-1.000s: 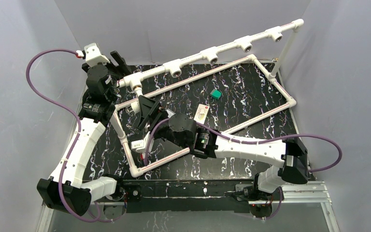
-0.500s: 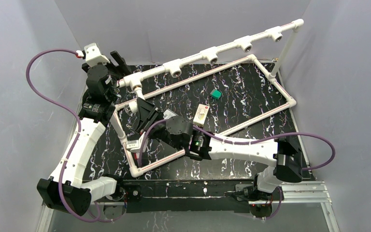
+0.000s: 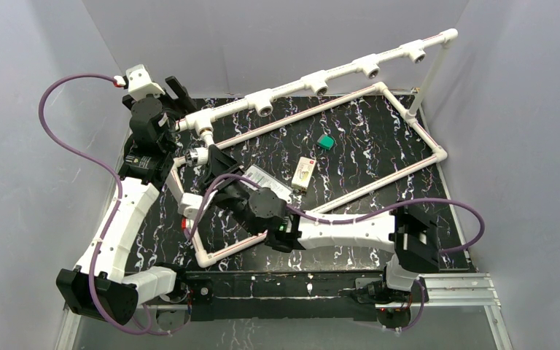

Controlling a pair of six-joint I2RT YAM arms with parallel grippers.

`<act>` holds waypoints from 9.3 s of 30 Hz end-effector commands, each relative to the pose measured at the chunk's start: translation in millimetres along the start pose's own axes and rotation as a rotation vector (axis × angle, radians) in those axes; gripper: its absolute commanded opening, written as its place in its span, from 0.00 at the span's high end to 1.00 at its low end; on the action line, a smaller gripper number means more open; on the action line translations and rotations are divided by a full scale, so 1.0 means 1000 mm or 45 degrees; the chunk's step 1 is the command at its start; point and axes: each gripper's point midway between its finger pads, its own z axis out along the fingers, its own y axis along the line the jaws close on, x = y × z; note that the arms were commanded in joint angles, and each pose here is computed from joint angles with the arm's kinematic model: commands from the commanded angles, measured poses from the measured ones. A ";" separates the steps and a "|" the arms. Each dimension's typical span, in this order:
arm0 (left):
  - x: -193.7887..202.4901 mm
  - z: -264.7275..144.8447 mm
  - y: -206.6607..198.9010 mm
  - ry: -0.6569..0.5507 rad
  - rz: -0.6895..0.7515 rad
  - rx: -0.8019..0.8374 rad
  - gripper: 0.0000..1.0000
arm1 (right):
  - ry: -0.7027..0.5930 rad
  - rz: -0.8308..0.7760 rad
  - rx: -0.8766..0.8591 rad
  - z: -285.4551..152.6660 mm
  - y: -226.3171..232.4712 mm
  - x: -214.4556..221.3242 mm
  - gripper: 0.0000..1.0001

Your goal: Install the water faucets

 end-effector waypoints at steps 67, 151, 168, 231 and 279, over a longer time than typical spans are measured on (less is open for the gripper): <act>0.161 -0.028 0.044 0.656 0.309 -0.108 0.23 | 0.007 3.373 0.271 -0.042 0.020 0.012 0.28; 0.165 -0.024 0.037 0.681 0.299 -0.080 0.23 | -0.063 -0.099 -0.047 0.009 -0.016 0.012 0.87; 0.166 -0.025 0.036 0.687 0.297 -0.069 0.23 | 0.027 1.626 0.368 0.003 0.005 0.009 0.99; 0.167 -0.027 0.034 0.689 0.288 -0.051 0.23 | -0.064 2.157 0.287 -0.057 -0.077 0.021 0.22; 0.168 -0.028 0.034 0.699 0.292 -0.037 0.23 | -0.101 -0.682 -0.229 -0.005 -0.028 -0.014 0.25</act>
